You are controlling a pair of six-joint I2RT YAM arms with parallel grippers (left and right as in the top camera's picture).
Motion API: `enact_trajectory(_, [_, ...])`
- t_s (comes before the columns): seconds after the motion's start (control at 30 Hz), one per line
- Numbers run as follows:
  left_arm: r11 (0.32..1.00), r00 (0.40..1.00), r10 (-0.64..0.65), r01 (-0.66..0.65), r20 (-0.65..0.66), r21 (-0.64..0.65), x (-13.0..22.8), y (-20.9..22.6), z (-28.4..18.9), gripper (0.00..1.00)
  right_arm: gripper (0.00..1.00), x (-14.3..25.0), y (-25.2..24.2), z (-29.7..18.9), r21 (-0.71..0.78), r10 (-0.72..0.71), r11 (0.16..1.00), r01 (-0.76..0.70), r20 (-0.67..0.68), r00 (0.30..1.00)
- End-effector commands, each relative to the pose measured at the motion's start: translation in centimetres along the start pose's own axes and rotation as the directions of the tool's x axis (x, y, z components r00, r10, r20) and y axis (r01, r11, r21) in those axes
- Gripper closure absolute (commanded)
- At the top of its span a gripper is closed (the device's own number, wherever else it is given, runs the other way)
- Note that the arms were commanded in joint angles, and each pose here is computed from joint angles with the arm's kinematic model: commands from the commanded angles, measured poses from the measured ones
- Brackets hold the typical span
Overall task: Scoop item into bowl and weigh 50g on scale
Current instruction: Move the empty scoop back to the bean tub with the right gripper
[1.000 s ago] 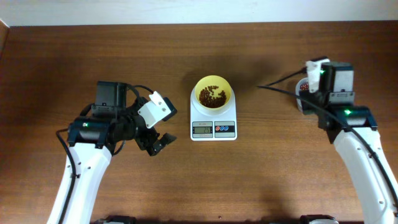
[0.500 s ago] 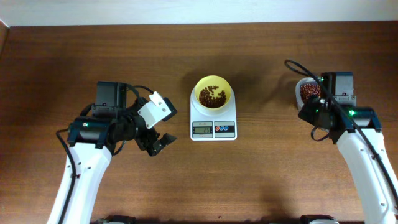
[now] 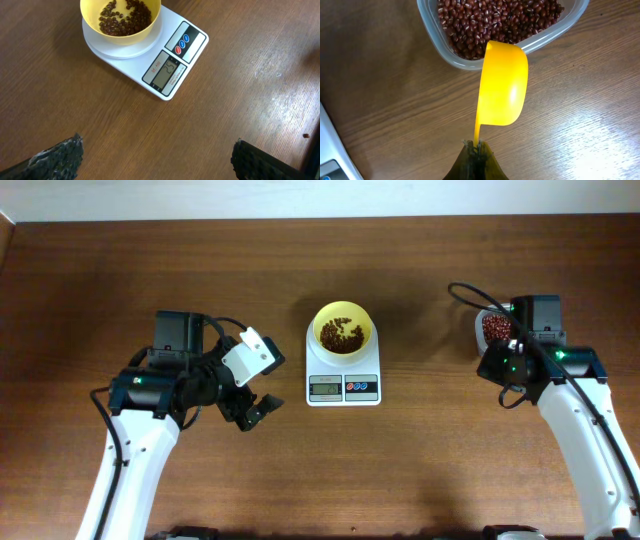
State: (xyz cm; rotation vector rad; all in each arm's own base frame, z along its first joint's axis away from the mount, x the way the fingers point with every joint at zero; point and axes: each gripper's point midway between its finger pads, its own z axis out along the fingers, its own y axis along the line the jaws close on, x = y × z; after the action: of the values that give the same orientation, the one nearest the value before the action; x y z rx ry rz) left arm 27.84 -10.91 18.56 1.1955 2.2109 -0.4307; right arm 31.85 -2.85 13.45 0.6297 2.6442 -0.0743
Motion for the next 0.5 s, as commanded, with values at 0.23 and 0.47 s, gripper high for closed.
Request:
enact_trajectory(0.23, [1.000, 1.000, 0.007, -0.007, 0.000, 0.001, 0.2, 0.0, 0.0, 0.01, 0.96, 0.2, 0.9, 0.4, -0.054, -0.190, 0.981, 0.189, -0.017, 0.982])
enact_trajectory(0.47, [1.000, 1.000, 0.006, -0.006, -0.001, 0.001, 0.2, 0.0, 0.0, 0.01, 0.96, -3.6, 3.5, -3.8, -0.173, -0.180, 0.964, 0.202, 0.138, 0.974])
